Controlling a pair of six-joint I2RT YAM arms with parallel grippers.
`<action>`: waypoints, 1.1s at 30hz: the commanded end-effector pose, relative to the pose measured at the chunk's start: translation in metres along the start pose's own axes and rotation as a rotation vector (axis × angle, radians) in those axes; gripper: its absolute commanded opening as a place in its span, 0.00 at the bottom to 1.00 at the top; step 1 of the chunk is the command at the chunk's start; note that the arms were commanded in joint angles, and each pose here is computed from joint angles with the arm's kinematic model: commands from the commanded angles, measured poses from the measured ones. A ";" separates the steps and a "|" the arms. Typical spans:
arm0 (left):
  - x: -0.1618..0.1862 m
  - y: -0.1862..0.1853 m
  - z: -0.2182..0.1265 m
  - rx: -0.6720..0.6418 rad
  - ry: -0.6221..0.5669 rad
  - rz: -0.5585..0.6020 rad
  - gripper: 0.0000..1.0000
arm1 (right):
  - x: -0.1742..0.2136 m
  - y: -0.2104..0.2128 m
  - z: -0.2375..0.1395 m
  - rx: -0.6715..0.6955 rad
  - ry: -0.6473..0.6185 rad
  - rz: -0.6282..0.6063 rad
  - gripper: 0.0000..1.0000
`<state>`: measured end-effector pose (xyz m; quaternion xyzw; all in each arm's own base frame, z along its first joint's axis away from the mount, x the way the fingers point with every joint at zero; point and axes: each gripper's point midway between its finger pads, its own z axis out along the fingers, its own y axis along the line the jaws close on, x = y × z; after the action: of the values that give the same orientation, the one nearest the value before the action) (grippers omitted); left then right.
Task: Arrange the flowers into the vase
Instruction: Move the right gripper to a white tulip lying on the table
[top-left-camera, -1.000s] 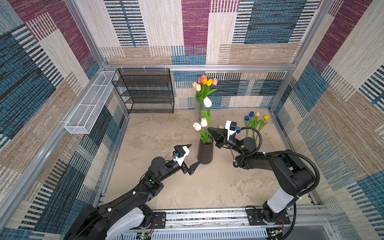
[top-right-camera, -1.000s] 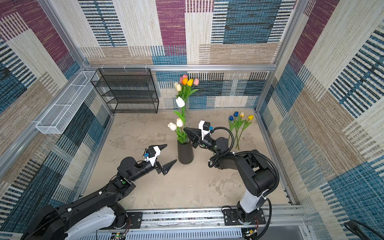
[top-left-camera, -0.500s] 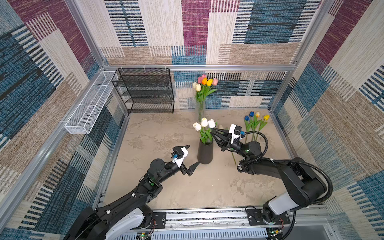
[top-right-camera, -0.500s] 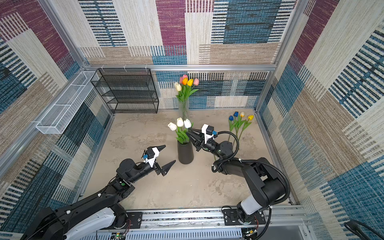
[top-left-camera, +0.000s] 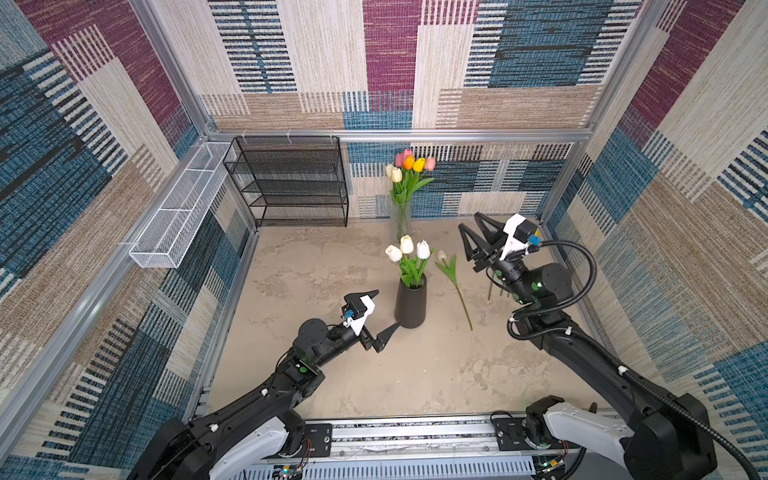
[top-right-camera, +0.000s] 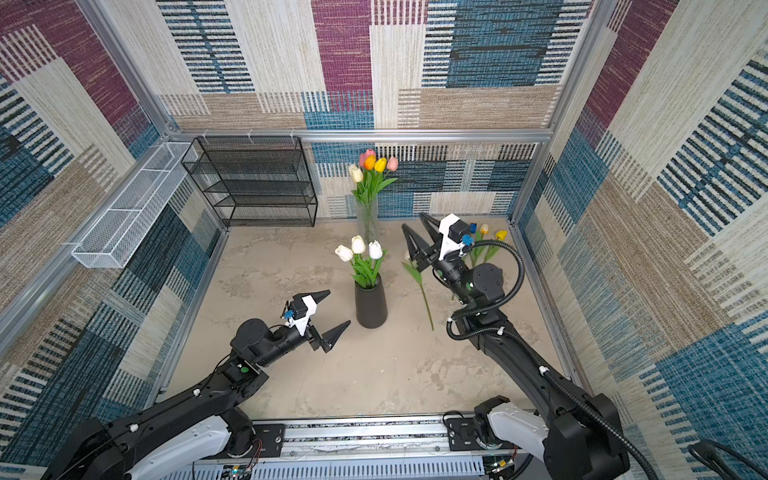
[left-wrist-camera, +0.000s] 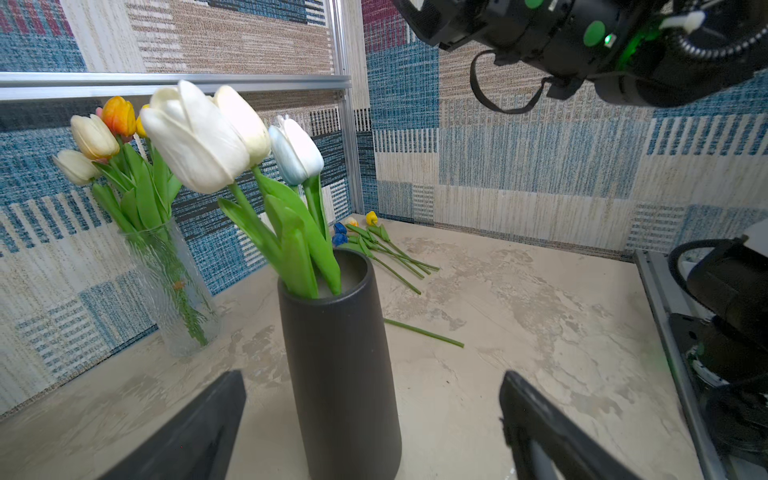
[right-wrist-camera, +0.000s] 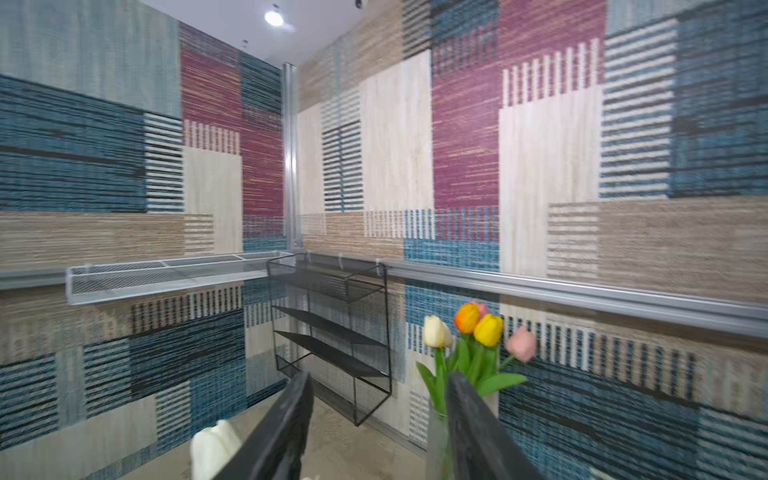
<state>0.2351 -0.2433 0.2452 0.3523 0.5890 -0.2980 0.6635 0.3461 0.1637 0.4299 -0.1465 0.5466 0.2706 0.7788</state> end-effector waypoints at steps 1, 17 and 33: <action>-0.001 0.001 -0.001 -0.010 -0.004 0.022 0.98 | 0.076 -0.049 -0.005 0.214 0.378 0.176 0.54; 0.005 -0.013 -0.001 0.071 0.026 0.015 0.99 | 0.330 -0.097 -0.061 0.367 1.295 0.283 0.44; -0.001 -0.024 0.007 0.165 0.055 0.001 0.99 | 0.390 -0.118 -0.087 0.486 1.431 0.180 0.37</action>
<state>0.2239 -0.2594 0.2366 0.3974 0.5964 -0.3316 0.6136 0.4443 0.1312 0.0339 -0.0691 0.9715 0.0646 0.2173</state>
